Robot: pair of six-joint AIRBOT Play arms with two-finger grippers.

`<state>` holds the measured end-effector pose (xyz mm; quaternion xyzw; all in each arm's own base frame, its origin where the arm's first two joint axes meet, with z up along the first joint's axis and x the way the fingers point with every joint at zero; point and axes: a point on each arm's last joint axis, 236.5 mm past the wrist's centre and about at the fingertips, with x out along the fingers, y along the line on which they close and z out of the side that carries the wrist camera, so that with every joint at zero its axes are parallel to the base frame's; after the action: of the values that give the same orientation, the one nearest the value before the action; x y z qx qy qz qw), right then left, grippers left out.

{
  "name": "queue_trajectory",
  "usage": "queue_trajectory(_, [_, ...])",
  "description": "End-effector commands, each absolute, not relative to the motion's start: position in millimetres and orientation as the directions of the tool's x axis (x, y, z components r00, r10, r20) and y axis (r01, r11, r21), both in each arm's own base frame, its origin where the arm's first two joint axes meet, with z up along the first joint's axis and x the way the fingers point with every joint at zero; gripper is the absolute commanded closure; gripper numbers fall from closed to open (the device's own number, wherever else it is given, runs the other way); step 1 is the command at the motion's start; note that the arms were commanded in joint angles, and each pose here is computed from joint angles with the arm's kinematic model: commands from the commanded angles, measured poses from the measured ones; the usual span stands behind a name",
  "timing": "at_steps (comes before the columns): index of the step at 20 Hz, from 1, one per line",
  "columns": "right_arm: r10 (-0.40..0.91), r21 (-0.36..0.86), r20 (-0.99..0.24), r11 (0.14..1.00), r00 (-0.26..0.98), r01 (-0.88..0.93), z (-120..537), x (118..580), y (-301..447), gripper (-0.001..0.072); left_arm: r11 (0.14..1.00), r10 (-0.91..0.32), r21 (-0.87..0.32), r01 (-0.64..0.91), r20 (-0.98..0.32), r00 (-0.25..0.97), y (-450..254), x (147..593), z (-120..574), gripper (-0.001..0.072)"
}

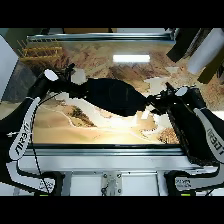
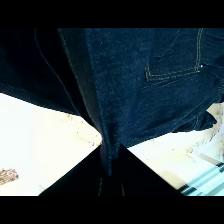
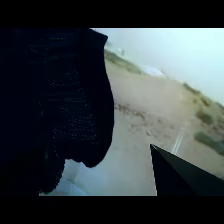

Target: Fold the clothes and pants, and hang the long-sleeved shirts on hangers.

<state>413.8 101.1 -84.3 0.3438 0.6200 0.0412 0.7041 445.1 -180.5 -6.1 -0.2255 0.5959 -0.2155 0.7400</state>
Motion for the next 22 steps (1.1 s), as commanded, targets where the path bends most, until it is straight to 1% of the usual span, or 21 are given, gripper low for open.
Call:
queue_trajectory(1, [0.532,0.564,-0.822,0.714,0.203,0.415,-110,416,126,0.0024,0.805,-0.588,-0.591,0.046,-0.787,0.186,-180,444,-10,0.0692])
queue_trajectory(4, [0.536,0.578,-0.813,0.699,0.227,0.422,-110,423,129,0.0028,0.805,-0.588,-0.591,0.046,-0.787,0.185,-180,444,-10,0.0692])
queue_trajectory(5, [0.539,0.585,-0.809,0.692,0.236,0.424,-108,425,129,0.0089,0.805,-0.588,-0.591,0.046,-0.787,0.185,-180,444,-10,0.0692])
queue_trajectory(6, [0.546,0.595,-0.802,0.692,0.241,0.41,-106,426,131,0.0332,0.805,-0.588,-0.591,0.046,-0.787,0.185,-180,444,-10,0.0693])
queue_trajectory(7, [0.55,0.601,-0.798,0.698,0.247,0.389,-104,427,132,0.0533,0.805,-0.588,-0.591,0.046,-0.787,0.185,-180,444,-10,0.0692])
queue_trajectory(8, [0.55,0.605,-0.796,0.709,0.253,0.361,-98,428,132,0.0641,0.806,-0.588,-0.591,0.046,-0.787,0.188,-179,444,-8,0.0692])
queue_trajectory(9, [0.552,0.614,-0.789,0.72,0.269,0.324,-88,429,131,0.0674,0.805,-0.588,-0.592,0.046,-0.783,0.203,-176,446,-3,0.0692])
queue_trajectory(11, [0.544,0.624,-0.771,0.749,0.331,0.223,-47,438,120,0.0675,0.803,-0.581,-0.592,0.065,-0.756,0.3,-162,461,32,0.0693])
queue_trajectory(13, [0.544,0.625,-0.741,0.772,0.393,0.111,16,444,109,0.0675,0.802,-0.572,-0.581,0.137,-0.683,0.454,-142,478,110,0.0693])
queue_trajectory(15, [0.571,0.629,-0.684,0.777,0.454,-0.03,100,438,112,0.0675,0.805,-0.562,-0.54,0.247,-0.559,0.609,-131,477,212,0.0693])
queue_trajectory(17, [0.595,0.604,-0.603,0.776,0.531,-0.183,191,418,121,0.0675,0.807,-0.558,-0.468,0.36,-0.407,0.723,-130,450,313,0.0693])
queue_trajectory(19, [0.609,0.582,-0.5,0.763,0.615,-0.282,268,391,128,0.0675,0.81,-0.555,-0.383,0.445,-0.254,0.792,-130,404,399,0.0692])
queue_trajectory(21, [0.605,0.554,-0.414,0.761,0.68,-0.339,320,357,130,0.0675,0.811,-0.555,-0.311,0.496,-0.14,0.82,-130,355,454,0.0692])
queue_trajectory(22, [0.604,0.548,-0.385,0.758,0.698,-0.353,337,340,131,0.0675,0.81,-0.556,-0.28,0.515,-0.089,0.827,-130,328,476,0.0692])
